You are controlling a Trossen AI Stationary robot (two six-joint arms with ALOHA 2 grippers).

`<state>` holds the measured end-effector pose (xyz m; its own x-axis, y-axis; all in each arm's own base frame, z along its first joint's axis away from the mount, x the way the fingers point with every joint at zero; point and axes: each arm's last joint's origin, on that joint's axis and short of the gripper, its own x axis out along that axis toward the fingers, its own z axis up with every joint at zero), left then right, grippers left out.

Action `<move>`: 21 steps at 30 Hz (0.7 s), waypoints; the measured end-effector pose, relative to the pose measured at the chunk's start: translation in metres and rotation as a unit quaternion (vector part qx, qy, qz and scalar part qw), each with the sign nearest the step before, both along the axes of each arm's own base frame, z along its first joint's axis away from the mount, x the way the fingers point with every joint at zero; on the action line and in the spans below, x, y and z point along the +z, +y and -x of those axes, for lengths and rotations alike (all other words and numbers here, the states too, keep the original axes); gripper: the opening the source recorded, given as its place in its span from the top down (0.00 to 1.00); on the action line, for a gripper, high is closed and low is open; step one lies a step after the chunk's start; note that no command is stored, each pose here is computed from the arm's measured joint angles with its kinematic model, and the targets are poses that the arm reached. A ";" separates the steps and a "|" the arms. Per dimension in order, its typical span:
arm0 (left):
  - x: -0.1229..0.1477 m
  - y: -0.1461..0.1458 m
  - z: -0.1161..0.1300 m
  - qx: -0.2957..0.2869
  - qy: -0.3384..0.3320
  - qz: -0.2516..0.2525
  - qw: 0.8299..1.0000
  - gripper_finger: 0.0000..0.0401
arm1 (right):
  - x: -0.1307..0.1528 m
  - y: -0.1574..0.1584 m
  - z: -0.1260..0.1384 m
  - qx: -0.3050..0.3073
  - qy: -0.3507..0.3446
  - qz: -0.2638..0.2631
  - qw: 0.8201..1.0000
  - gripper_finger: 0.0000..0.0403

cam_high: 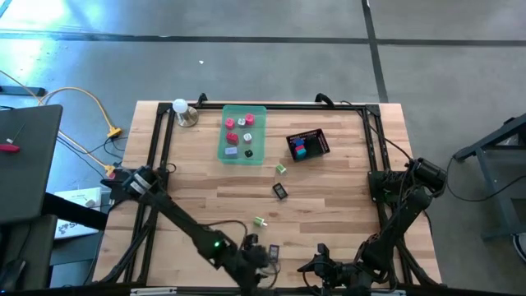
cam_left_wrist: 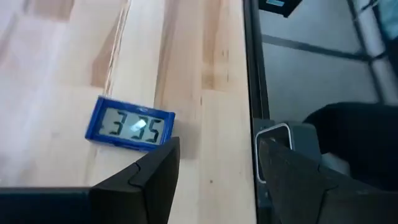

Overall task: Pick & Place Office items
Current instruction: Put the dark blue digital clock into the black bin

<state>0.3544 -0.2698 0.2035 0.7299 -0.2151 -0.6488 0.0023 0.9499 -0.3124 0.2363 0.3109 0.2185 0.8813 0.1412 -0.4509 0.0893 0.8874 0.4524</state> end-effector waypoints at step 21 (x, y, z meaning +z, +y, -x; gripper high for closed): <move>0.062 0.015 -0.019 -0.175 0.044 -0.029 0.983 0.46 | 0.000 0.000 0.000 0.004 0.001 0.003 1.000 0.42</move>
<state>0.3738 -0.2547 0.2653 0.5585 -0.4038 -0.7246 0.3072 0.9121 -0.2715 0.2363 0.3110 0.2184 0.8792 0.1463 -0.4535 0.0822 0.8908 0.4468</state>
